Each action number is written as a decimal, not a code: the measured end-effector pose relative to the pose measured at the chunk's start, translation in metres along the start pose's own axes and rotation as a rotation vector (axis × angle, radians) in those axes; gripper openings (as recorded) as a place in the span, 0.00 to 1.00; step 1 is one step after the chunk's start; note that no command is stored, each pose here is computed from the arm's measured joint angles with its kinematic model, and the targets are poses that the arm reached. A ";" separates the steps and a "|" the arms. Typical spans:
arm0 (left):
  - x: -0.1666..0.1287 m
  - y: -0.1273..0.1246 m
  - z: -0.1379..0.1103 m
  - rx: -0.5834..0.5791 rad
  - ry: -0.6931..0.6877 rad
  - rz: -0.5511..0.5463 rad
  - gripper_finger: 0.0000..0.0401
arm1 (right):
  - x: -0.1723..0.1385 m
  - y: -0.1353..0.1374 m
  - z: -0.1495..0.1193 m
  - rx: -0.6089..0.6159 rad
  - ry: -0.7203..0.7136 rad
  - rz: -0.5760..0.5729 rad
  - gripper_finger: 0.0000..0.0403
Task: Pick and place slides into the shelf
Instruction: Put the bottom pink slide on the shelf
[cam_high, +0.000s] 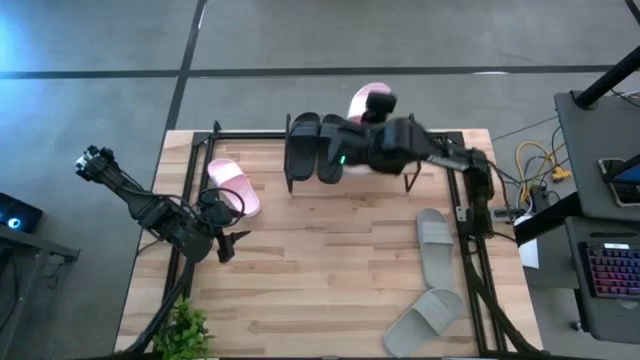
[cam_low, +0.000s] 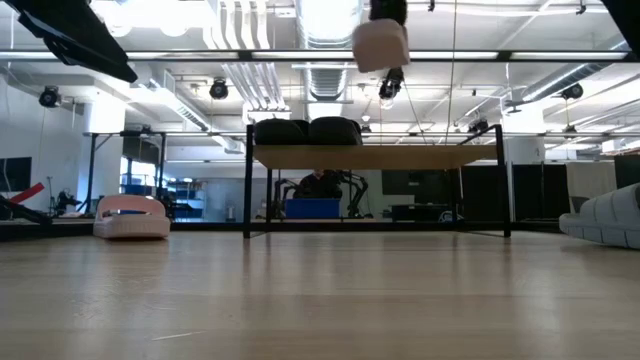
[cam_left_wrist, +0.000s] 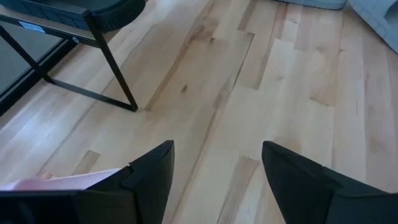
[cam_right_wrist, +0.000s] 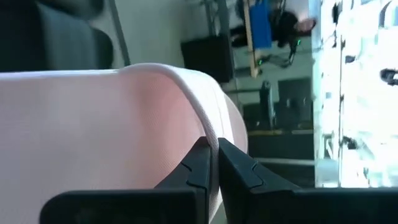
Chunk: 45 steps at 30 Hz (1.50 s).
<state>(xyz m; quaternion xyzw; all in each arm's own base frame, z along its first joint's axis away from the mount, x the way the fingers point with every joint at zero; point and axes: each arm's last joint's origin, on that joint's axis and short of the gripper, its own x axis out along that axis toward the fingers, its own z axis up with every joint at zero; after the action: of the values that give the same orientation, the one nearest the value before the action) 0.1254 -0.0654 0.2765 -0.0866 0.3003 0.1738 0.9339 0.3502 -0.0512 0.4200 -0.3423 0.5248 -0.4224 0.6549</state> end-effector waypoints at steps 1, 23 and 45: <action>0.000 0.000 0.000 0.000 -0.006 0.007 0.57 | 0.006 -0.005 -0.004 -0.001 0.013 0.028 0.03; 0.003 0.012 0.002 -0.004 -0.044 0.140 0.57 | 0.087 0.031 -0.043 -0.096 0.069 0.229 0.03; 0.008 0.017 0.006 -0.044 -0.046 0.189 0.57 | 0.119 0.049 -0.044 -0.124 -0.053 0.287 0.03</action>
<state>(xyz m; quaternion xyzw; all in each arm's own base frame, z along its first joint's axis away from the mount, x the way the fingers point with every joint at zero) 0.1282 -0.0454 0.2759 -0.0743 0.2815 0.2694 0.9180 0.3273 -0.1405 0.3197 -0.3147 0.5758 -0.2819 0.6999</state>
